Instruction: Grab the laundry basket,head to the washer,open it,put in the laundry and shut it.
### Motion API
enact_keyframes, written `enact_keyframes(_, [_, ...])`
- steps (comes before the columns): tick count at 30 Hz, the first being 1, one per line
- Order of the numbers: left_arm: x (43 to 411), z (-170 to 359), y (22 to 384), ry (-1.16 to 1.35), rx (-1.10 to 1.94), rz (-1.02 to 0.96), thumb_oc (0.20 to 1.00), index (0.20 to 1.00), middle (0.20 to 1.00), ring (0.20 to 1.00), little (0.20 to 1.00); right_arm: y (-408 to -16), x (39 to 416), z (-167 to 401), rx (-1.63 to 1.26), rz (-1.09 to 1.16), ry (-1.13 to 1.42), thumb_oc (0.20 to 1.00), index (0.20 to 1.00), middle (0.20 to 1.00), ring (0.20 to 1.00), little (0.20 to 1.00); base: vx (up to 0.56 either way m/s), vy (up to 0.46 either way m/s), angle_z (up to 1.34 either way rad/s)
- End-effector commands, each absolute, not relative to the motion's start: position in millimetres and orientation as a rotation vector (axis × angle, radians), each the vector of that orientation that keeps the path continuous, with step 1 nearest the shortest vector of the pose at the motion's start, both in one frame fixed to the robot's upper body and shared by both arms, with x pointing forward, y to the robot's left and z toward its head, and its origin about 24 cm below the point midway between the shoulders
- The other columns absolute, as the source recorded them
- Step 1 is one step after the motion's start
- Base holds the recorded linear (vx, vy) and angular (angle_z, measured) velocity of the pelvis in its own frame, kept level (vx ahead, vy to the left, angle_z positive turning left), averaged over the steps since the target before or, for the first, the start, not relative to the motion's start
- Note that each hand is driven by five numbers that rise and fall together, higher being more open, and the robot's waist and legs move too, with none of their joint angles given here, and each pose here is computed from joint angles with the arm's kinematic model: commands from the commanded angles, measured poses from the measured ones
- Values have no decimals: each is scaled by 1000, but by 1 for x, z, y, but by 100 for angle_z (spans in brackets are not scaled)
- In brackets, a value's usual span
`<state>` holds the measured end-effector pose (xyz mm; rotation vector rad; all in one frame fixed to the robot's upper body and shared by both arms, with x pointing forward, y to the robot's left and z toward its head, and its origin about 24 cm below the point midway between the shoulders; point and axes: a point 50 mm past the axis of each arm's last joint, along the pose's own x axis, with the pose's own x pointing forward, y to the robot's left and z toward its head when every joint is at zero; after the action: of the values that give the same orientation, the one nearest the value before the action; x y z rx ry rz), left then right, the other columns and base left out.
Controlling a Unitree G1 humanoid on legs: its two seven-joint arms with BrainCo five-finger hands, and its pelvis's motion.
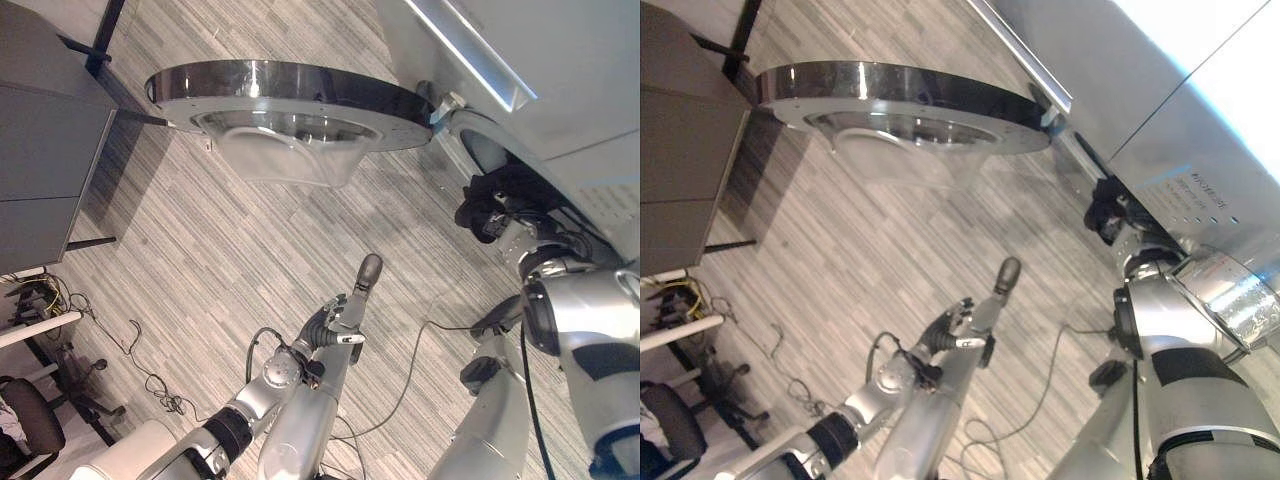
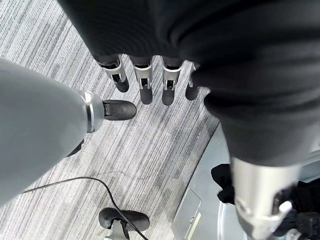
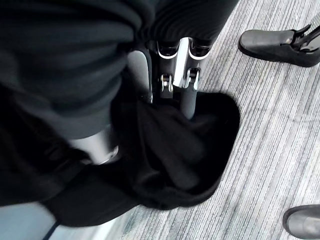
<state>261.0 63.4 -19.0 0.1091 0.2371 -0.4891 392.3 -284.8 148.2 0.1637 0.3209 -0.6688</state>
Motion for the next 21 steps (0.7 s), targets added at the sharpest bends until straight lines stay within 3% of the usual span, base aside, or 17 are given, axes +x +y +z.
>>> enact_keyframes(1, [256, -21, 77, 228, 105, -460, 1000, 1000, 1000, 1000, 1000, -320, 391, 240, 133, -741, -42, 200, 200, 200, 200, 200, 4, -5, -7])
enact_keyframes(7, [258, -26, 87, 244, 150, -411, 1000, 1000, 1000, 1000, 1000, -306, 396, 278, 319, -690, -238, 200, 200, 200, 200, 200, 14, 9, -7])
enact_keyframes(11, [260, -32, 95, 275, 159, -365, 1000, 1000, 1000, 1000, 1000, -281, 389, 343, 457, -592, -553, 200, 200, 200, 200, 200, 10, 4, -16])
enact_keyframes(15, [259, -37, 96, 300, 164, -345, 1000, 1000, 1000, 1000, 1000, -261, 362, 394, 502, -542, -843, 200, 200, 200, 200, 200, 8, -21, -10])
enact_keyframes(16, [257, -40, 97, 315, 166, -343, 1000, 1000, 1000, 1000, 1000, -259, 336, 424, 530, -550, -1014, 200, 200, 200, 200, 200, 15, -34, -2])
enact_keyframes(20, [254, -43, 101, 323, 172, -349, 1000, 1000, 1000, 1000, 1000, -260, 318, 448, 168, -736, -1079, 200, 200, 200, 200, 200, 9, -16, 1])
enact_keyframes(21, [253, -43, 103, 318, 178, -352, 1000, 1000, 1000, 1000, 1000, -267, 325, 443, 15, -796, -1015, 260, 260, 260, 260, 260, 0, 0, 0])
